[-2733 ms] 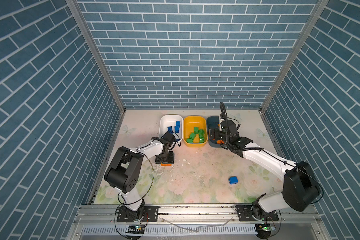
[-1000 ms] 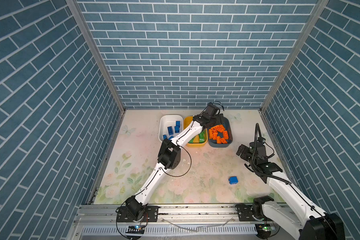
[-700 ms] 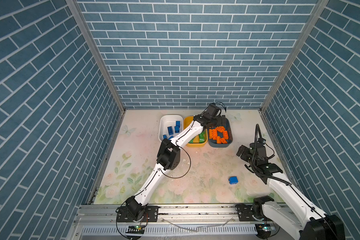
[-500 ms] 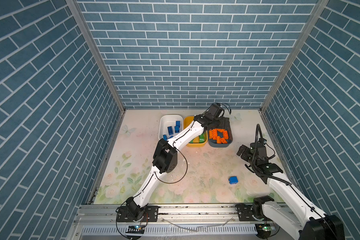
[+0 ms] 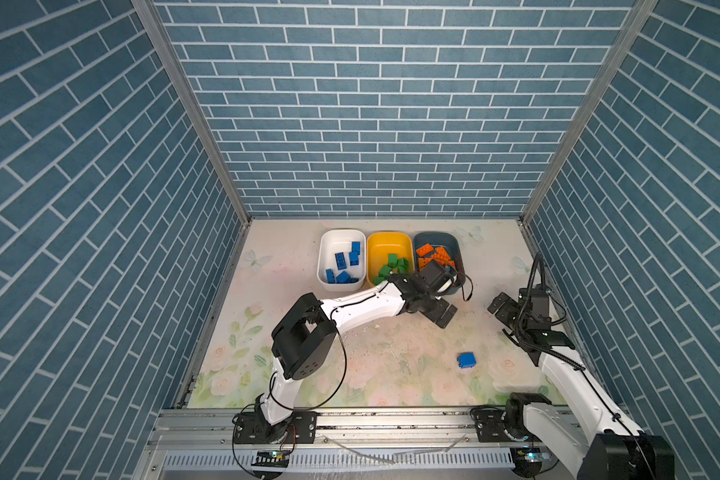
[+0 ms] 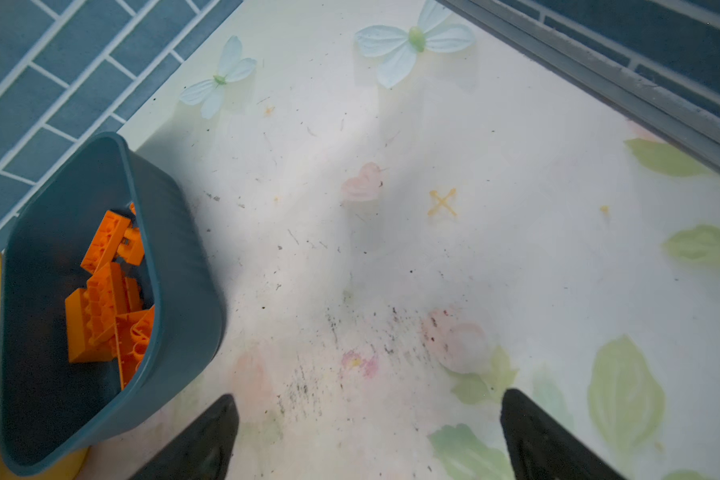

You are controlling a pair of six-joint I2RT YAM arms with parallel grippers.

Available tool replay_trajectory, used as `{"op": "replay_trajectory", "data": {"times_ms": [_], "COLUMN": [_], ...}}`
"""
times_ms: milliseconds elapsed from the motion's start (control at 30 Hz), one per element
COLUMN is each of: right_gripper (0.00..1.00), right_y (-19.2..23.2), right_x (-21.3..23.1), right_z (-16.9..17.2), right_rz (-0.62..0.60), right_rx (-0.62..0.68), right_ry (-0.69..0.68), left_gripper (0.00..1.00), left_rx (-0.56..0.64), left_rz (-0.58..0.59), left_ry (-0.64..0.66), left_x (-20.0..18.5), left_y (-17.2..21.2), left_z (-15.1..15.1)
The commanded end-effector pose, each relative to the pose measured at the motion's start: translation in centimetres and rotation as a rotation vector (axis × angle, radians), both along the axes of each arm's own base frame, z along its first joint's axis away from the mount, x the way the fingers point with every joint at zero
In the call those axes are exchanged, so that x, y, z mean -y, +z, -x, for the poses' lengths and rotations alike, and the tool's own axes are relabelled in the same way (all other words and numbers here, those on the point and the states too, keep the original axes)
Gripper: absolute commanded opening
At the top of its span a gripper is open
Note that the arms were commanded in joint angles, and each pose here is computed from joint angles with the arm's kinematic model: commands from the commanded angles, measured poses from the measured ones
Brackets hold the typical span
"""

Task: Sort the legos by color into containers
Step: 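Lower the left gripper onto the last blue brick on the table and grasp it, then lift the blue brick and carry it toward the white tub with the left gripper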

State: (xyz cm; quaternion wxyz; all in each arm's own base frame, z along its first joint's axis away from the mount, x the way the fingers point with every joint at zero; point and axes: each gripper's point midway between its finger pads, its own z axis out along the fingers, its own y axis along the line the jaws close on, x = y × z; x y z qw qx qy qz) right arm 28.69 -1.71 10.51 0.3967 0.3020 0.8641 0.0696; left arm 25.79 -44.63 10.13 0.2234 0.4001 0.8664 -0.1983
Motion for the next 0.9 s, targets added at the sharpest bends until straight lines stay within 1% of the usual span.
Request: {"op": "replay_trajectory", "data": {"times_ms": [0, 100, 167, 267, 433, 533, 600, 667, 800, 867], "right_gripper": [0.98, 0.98, 0.98, 0.98, 0.98, 0.98, 0.98, 0.98, 0.98, 0.98], "right_y": [-1.0, -1.0, -0.9, -0.9, -1.0, -1.0, -1.0, -0.9, -0.8, -0.7], "right_x": [0.2, 0.4, 0.4, 0.3, 0.1, 0.1, 0.0, -0.1, -0.4, -0.6], "right_z": [0.4, 0.3, 0.1, -0.1, -0.1, -0.1, -0.1, -0.2, -0.1, -0.1], "right_rz": [-0.036, -0.034, -0.035, -0.043, -0.051, -0.050, -0.055, -0.061, -0.056, -0.055], "right_rx": [-0.029, -0.037, -0.037, -0.041, -0.048, -0.051, -0.050, -0.049, -0.058, -0.062], "right_ry": [-0.031, -0.035, -0.037, -0.033, -0.024, -0.022, -0.016, -0.007, 0.018, 0.034], "left_gripper": [0.99, 0.99, 0.99, 0.98, 0.94, 0.91, 0.87, 0.80, 0.61, 0.54], "left_rx": [0.003, -0.033, -0.027, 0.010, 0.030, 0.070, 0.108, 0.109, 0.096, 0.101], "left_rz": [-0.003, -0.024, -0.051, -0.104, -0.144, -0.199, -0.250, -0.282, -0.295, -0.289], "left_ry": [-0.146, -0.238, -0.289, -0.344, -0.433, -0.467, -0.470, -0.470, -0.463, -0.453], "left_x": [1.0, 1.9, 2.5, 3.5, 5.7, 6.4, 6.8, 6.9, 7.1, 7.0], "left_y": [-0.3, -1.6, -2.3, -3.2, -4.5, -5.7, -6.6, -7.7, -8.7, -8.6], "left_z": [3.7, 6.5, 7.5, 8.3, 9.7, 10.1, 10.0, 9.9, 9.8, 9.8]}}
